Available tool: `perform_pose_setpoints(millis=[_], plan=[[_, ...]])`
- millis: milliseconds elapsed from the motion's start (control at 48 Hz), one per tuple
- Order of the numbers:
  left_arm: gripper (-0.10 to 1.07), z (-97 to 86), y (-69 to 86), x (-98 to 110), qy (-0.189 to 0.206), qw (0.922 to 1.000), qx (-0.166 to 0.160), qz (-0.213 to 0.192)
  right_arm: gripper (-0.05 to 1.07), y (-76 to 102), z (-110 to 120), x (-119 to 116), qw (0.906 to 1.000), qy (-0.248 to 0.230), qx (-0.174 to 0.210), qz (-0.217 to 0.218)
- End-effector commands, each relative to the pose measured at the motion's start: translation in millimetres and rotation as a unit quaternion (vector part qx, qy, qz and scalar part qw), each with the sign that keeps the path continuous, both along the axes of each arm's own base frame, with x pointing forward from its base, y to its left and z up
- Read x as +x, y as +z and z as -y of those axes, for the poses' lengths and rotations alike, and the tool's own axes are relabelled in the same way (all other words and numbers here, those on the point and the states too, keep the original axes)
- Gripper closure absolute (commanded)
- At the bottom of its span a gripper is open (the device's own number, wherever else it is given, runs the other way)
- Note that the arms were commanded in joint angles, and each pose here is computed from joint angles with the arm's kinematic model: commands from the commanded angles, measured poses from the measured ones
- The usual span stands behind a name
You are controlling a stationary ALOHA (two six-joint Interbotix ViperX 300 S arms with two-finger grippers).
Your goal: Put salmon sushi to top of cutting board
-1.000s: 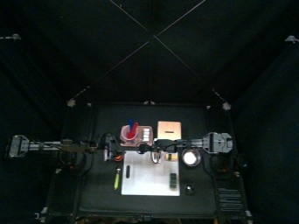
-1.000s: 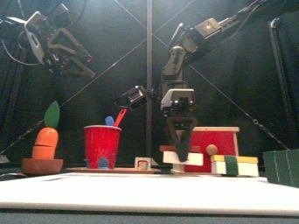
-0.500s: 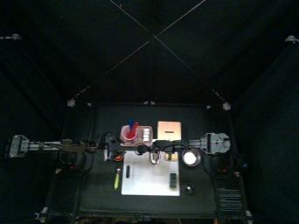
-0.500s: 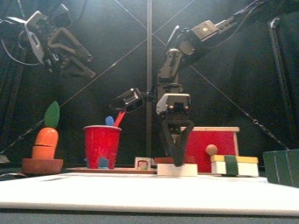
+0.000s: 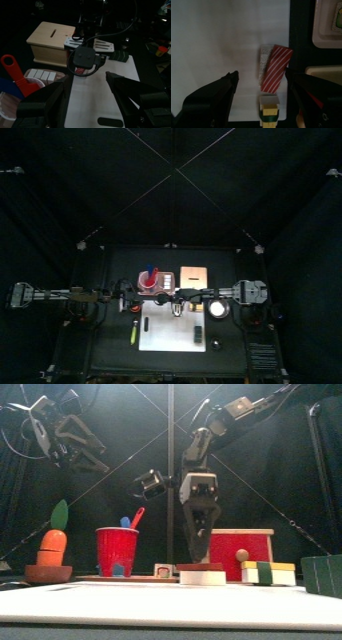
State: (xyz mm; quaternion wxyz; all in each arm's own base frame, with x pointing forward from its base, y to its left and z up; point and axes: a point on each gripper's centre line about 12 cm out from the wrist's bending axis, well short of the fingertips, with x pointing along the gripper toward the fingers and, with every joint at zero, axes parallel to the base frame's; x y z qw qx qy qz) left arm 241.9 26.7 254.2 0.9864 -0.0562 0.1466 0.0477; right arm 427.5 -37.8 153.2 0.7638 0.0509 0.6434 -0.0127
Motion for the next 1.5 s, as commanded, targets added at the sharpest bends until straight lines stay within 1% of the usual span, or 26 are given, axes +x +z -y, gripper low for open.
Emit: perform_pose_setpoints(millis=[0, 83, 188, 333, 438, 521, 646, 708, 729, 854, 896, 938, 1083, 1146, 1250, 1354, 1479], plan=[[0.04, 0.9, 12.9, 4.3, -0.006, 0.9997, -0.001, 0.023, 0.01, 42.8, -3.8, -4.3, 0.9984, -0.012, 0.012, 0.053], [0.04, 2.1, 14.4, 4.7, -0.011, 0.9995, -0.003, 0.029, 0.01, 56.4, -8.5, -10.5, 0.9963, -0.022, 0.03, 0.077], [0.04, 3.0, 16.5, 5.3, -0.016, 0.9992, -0.004, 0.036, 0.01, 67.0, -14.5, -18.3, 0.9921, -0.038, 0.055, 0.107], [0.04, 3.3, 19.9, 6.3, -0.017, 0.999, -0.003, 0.042, 0.01, 72.2, -22.3, -35.8, 0.9843, -0.064, 0.088, 0.139], [0.04, 2.8, 22.4, 7.0, -0.017, 0.9989, -0.001, 0.045, 0.01, 74.5, -23.6, -48.2, 0.9755, -0.091, 0.109, 0.168], [0.04, 2.7, 23.6, 7.3, -0.017, 0.9988, 0.0, 0.046, 0.01, 77.0, -23.9, -58.0, 0.9647, -0.117, 0.126, 0.199], [0.04, 2.9, 23.7, 7.4, -0.018, 0.9988, 0.0, 0.047, 0.01, 85.1, -22.3, -70.3, 0.9475, -0.144, 0.133, 0.253], [0.04, 3.7, 25.2, 7.8, -0.022, 0.9984, 0.0, 0.051, 0.01, 92.3, -20.2, -74.9, 0.9366, -0.154, 0.129, 0.287], [0.04, 4.2, 25.4, 7.8, -0.023, 0.9984, 0.0, 0.052, 0.01, 95.4, -18.8, -77.3, 0.9303, -0.16, 0.126, 0.305], [0.04, 4.8, 26.4, 8.0, -0.026, 0.9981, 0.0, 0.056, 0.01, 109.2, -13.4, -88.1, 0.9055, -0.176, 0.113, 0.369], [0.04, 4.9, 26.2, 8.3, -0.027, 0.9981, 0.0, 0.056, 0.01, 112.0, -12.2, -92.3, 0.8991, -0.179, 0.109, 0.384], [0.04, 4.9, 26.2, 8.3, -0.027, 0.9981, 0.0, 0.056, 0.01, 112.6, -11.3, -95.7, 0.8947, -0.18, 0.103, 0.396], [0.04, 5.8, 26.1, 8.3, -0.03, 0.9979, 0.003, 0.058, 0.01, 104.2, -11.1, -108.7, 0.8886, -0.164, 0.069, 0.423], [0.04, 5.8, 26.9, 8.1, -0.032, 0.9977, 0.007, 0.06, 0.01, 100.0, -19.8, -111.9, 0.8878, -0.14, 0.058, 0.434], [0.04, 6.6, 28.9, 8.9, -0.038, 0.9971, 0.014, 0.065, 0.01, 94.1, -30.9, -115.3, 0.8917, -0.101, 0.041, 0.439], [0.04, 7.5, 30.8, 9.3, -0.042, 0.9965, 0.018, 0.07, 0.01, 90.7, -40.6, -117.2, 0.8959, -0.073, 0.036, 0.437], [0.04, 7.3, 30.9, 10.4, -0.042, 0.9966, 0.019, 0.069, 0.01, 89.5, -45.0, -121.2, 0.8988, -0.068, 0.042, 0.431]])
